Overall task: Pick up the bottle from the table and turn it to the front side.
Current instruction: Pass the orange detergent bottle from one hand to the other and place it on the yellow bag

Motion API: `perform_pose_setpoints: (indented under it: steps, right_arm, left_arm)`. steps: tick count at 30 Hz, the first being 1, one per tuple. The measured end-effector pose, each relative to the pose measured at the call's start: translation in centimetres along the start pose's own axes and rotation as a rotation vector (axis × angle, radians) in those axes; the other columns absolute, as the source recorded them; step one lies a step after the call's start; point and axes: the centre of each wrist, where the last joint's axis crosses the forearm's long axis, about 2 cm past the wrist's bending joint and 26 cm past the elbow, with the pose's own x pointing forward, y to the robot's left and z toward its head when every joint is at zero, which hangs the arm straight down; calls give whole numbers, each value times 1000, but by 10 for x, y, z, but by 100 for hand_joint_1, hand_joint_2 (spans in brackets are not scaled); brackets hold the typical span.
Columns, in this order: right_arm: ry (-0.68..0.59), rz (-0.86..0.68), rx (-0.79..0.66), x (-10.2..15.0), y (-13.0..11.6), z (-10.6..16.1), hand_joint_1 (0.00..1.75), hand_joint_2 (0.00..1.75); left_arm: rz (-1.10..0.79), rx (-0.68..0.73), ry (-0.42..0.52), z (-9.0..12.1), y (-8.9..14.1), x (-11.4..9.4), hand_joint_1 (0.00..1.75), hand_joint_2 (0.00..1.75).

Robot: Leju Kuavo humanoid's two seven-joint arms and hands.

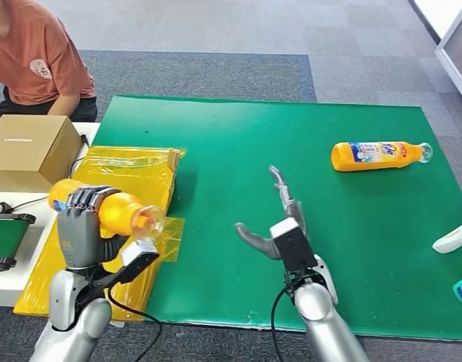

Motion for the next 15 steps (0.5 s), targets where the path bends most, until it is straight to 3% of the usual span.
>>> perform_pose_setpoints:
  steps: [6, 15]
  right_arm:
    - [-64, -40, -101, 13, -19, -10, 0, 175]
    - [-179, -108, -106, 36, -24, -18, 0, 175]
  left_arm:
    - [-305, -46, -42, 7, -10, -19, 175, 175]
    - [-387, -324, -23, 25, -63, -56, 175, 175]
